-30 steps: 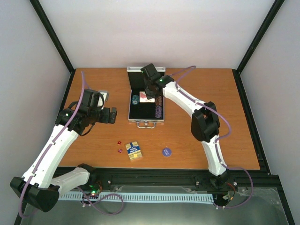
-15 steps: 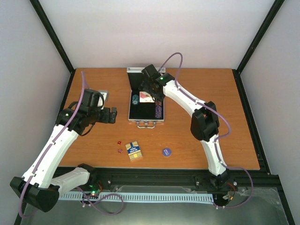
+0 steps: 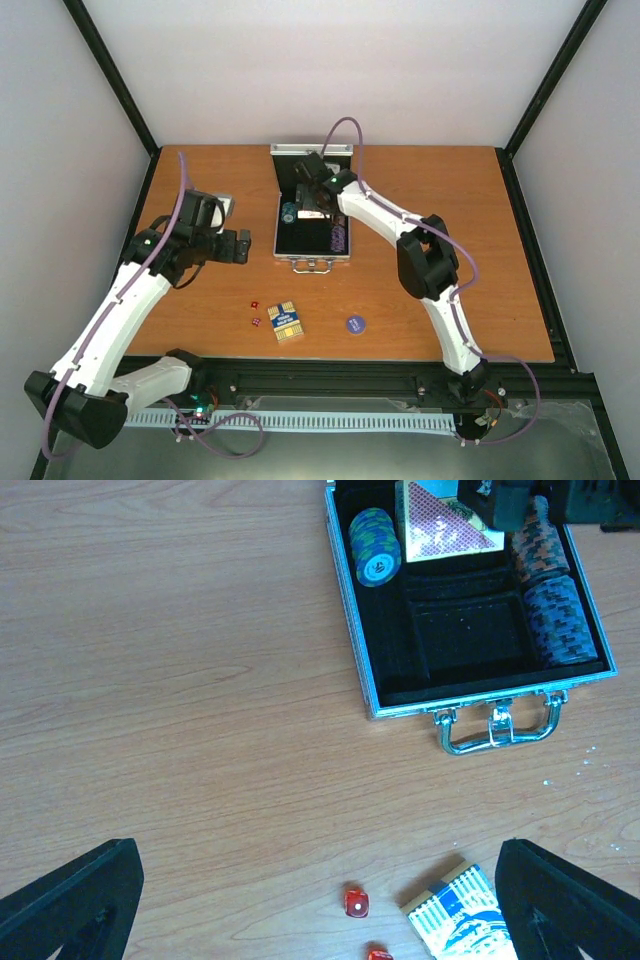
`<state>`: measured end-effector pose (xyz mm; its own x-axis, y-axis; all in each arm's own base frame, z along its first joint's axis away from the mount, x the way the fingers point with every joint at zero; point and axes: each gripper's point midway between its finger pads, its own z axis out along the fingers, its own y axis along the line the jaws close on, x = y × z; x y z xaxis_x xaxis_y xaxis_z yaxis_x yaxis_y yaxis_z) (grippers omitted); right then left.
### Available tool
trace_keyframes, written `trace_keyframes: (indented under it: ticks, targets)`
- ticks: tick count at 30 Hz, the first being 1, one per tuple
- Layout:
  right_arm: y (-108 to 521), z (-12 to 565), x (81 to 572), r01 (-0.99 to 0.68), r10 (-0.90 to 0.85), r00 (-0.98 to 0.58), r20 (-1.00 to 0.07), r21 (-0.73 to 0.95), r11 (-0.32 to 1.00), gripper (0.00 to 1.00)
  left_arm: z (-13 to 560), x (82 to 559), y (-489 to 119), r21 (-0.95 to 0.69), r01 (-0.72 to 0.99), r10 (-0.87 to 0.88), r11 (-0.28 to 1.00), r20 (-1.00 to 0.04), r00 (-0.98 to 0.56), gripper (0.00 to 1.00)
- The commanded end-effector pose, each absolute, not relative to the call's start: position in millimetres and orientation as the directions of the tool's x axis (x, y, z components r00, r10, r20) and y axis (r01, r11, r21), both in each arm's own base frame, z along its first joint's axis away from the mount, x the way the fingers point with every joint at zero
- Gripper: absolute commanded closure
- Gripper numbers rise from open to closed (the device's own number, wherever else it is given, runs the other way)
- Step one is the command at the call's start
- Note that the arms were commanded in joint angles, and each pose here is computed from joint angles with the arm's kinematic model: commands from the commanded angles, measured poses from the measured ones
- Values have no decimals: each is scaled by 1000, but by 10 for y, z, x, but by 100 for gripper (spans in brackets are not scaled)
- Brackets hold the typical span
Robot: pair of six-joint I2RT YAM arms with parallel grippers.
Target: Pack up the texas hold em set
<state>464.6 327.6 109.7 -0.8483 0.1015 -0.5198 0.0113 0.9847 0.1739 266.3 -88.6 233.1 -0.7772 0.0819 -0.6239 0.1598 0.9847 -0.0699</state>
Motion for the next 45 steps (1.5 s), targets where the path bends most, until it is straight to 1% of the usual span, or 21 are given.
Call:
trace_keyframes:
  ticks: [1, 7, 14, 23, 29, 39, 42, 45]
  targets:
    - [3209, 1138, 4821, 56, 128, -751, -648, 131, 990, 2, 2367, 2714, -936, -70, 183, 98, 981, -634, -767, 1]
    - [3100, 968, 4897, 190, 217, -674, -706, 118, 975, 2, 2281, 2721, -952, -73, 184, 101, 980, -616, -782, 1]
    - [3114, 923, 5041, 222, 245, -609, -754, 134, 966, 2, 2205, 2705, -962, -76, 187, 105, 980, -597, -795, 1]
    - [3107, 578, 5101, 269, 239, -629, -740, 82, 960, 2, 2165, 2720, -982, -76, 191, 112, 979, -584, -804, 1]
    - [3049, 519, 5101, 292, 241, -624, -743, 65, 954, 2, 2119, 2709, -988, -74, 193, 117, 978, -573, -811, 1]
    - [2888, 249, 4906, 318, 219, -695, -685, -19, 948, 2, 2092, 2723, -982, -67, 191, 119, 979, -569, -813, 2]
    - [2878, 275, 4868, 315, 225, -696, -682, -8, 949, 2, 2088, 2725, -987, -69, 192, 120, 979, -569, -814, 1]
    - [2882, 449, 4887, 315, 248, -665, -704, 37, 948, 2, 2094, 2720, -985, -69, 192, 119, 979, -571, -813, 2]
